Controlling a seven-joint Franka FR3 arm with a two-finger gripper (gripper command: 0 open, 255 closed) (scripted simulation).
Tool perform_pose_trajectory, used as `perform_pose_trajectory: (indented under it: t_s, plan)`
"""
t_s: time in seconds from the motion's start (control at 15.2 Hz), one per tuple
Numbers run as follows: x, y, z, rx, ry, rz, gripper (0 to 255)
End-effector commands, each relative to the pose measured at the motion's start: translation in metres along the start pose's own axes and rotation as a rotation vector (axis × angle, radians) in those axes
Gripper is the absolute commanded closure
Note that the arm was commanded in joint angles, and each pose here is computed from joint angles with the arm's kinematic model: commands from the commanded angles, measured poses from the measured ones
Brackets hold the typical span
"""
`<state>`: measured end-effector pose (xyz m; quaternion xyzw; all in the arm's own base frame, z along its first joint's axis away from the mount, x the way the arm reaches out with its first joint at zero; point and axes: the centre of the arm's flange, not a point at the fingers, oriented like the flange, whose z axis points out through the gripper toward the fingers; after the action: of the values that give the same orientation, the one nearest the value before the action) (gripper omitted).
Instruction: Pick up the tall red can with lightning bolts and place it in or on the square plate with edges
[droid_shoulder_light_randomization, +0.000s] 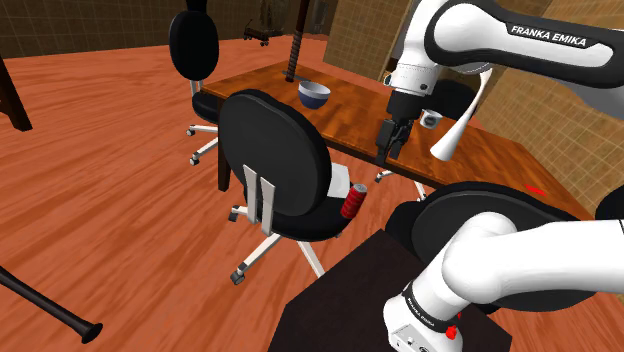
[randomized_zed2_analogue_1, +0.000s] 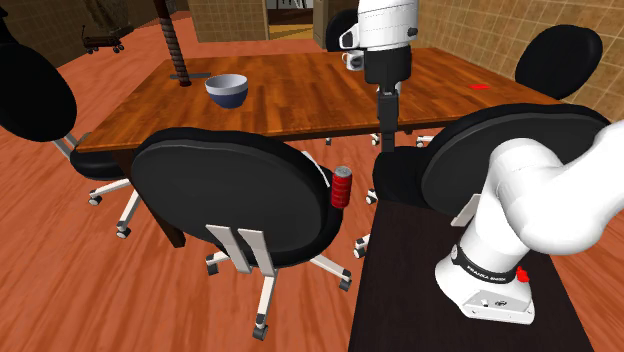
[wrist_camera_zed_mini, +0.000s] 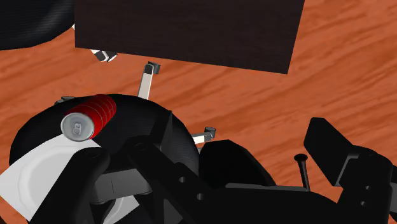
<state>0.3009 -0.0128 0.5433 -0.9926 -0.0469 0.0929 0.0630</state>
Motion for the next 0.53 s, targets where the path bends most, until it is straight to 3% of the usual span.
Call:
perform_pose_trajectory:
  t_s: [0.0, 0.46]
  plan:
    - [0.000, 0.000, 0.000, 0.000, 0.000, 0.000, 0]
    - [0.026, 0.058, 0.058, -0.037, 0.050, 0.004, 0]
